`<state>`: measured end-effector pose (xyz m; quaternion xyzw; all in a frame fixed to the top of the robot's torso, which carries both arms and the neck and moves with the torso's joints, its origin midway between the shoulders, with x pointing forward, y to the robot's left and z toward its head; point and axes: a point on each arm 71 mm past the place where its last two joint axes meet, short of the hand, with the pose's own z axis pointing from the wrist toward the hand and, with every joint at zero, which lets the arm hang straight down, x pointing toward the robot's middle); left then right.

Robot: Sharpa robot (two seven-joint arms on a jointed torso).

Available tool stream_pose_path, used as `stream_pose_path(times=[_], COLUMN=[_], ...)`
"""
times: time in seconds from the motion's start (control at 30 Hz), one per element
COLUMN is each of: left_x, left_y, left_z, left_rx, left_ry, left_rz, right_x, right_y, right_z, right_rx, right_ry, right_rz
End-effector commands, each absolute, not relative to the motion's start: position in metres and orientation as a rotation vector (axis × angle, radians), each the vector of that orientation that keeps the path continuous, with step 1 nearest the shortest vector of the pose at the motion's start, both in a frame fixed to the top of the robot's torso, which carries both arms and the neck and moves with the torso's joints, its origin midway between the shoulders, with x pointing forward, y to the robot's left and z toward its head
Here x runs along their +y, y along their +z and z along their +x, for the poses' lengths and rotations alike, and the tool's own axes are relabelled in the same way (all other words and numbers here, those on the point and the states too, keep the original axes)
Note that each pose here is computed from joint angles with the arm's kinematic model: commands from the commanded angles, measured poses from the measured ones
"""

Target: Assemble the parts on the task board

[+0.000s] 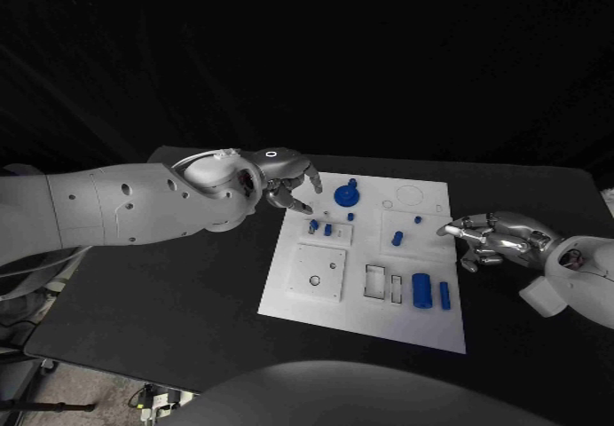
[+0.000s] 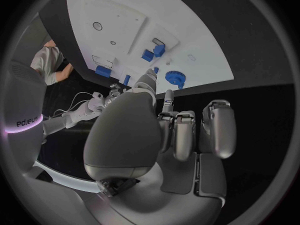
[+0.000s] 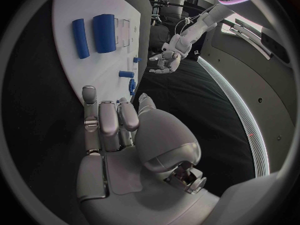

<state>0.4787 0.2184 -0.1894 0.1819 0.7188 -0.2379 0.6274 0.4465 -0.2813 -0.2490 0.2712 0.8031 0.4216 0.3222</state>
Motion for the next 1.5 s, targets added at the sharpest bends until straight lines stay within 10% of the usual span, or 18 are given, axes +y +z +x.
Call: stream_pose_path(times=[0.03,0.5,1.5], left_x=[0.208,0.180,0.162], left_y=[-0.180,-0.164,-0.189], left_z=[0.475,0.466,0.468], left_rx=[1.564,1.368,1.375], left_ry=[-0.419,-0.204,-0.116], left_rz=[0.759,1.296,1.354], right_x=[-0.278,-0.277,-0.276], right_y=[-0.248,-0.248,-0.245], right_z=[0.446,0.447,0.444], right_rx=[2.100,2.096,2.075], right_ry=[1.136,1.140,1.168], right_rz=[0.699,0.697,0.687])
